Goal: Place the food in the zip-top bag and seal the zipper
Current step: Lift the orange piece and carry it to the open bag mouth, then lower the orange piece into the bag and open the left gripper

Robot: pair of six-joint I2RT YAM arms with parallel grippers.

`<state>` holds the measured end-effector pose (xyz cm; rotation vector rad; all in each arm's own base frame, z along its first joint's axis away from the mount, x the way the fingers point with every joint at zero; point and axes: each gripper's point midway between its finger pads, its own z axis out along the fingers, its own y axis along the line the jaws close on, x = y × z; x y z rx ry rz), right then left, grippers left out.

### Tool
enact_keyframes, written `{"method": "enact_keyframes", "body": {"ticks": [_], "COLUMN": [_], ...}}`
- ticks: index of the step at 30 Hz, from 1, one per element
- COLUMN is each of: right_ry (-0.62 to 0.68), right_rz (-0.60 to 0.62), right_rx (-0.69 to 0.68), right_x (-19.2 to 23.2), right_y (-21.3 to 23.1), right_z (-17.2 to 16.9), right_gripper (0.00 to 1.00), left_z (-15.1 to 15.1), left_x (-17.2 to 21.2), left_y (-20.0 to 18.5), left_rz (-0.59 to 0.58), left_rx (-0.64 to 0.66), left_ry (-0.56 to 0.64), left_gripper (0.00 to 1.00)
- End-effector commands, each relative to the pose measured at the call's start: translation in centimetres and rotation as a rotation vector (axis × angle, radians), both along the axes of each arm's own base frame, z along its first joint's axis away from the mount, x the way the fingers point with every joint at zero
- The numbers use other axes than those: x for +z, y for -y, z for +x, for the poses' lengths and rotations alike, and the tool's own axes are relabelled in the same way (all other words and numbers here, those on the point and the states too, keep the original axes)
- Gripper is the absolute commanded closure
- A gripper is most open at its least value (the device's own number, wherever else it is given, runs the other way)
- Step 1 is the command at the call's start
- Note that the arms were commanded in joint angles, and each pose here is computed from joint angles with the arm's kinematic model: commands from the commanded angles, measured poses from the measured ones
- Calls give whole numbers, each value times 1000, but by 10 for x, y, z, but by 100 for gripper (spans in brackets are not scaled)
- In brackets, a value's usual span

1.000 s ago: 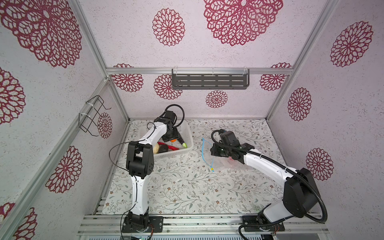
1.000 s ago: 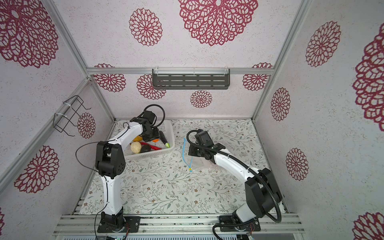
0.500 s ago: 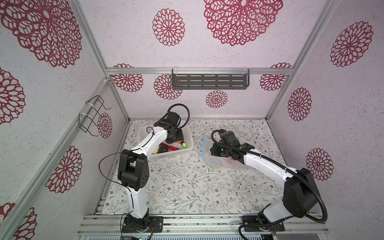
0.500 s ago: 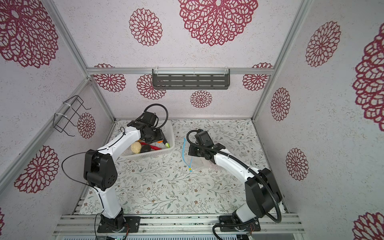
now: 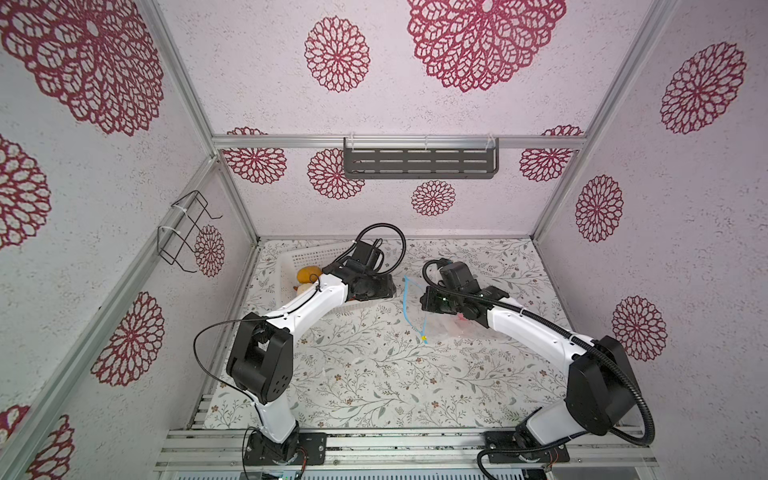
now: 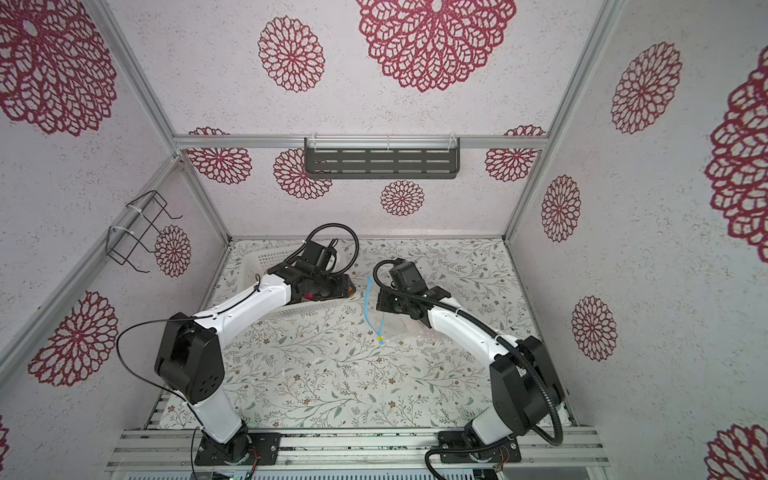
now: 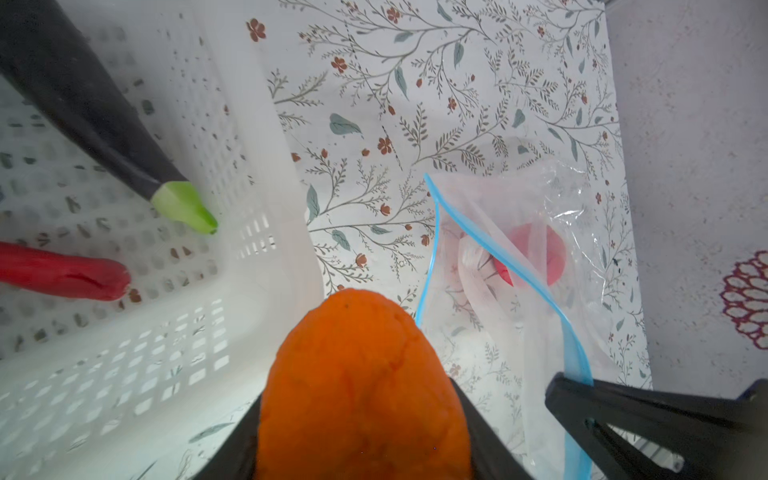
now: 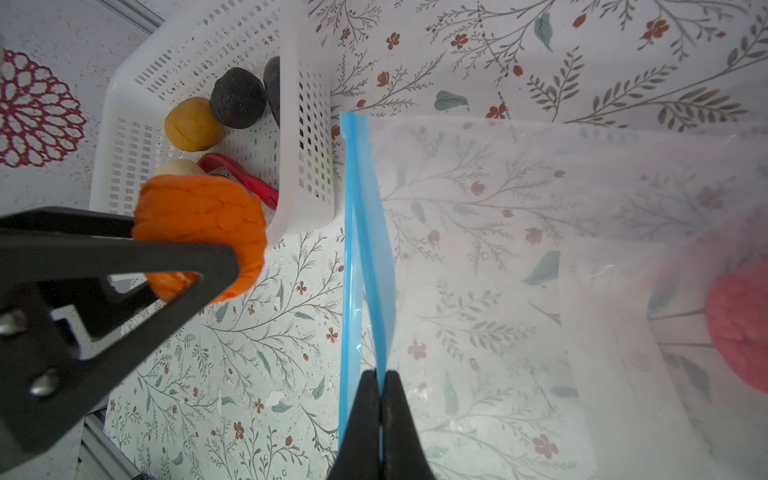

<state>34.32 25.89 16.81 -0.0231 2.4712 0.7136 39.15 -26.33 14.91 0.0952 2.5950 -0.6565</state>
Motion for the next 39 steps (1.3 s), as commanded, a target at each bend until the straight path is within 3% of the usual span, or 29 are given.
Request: {"method": "enact_keyframes", "body": {"ticks": [1,10,39], "right_ry": [38,39,43], "right_rz": [57,66,69], "right_rx": [-3,0,0], "right_x": [24,27,28], "right_y": [-7,-9,-8], "right_z": [9,10,9], "right_gripper": [100,100,100], "left_z": [0,-15,-26], "left_x": [30,19,-24], "left_y": [23,48,59], "left_rz": [-98,-133,-136], "left_rx": [-93,-170,-215], "left_ry": [100,73,-33], "left_gripper": [46,46,46]}}
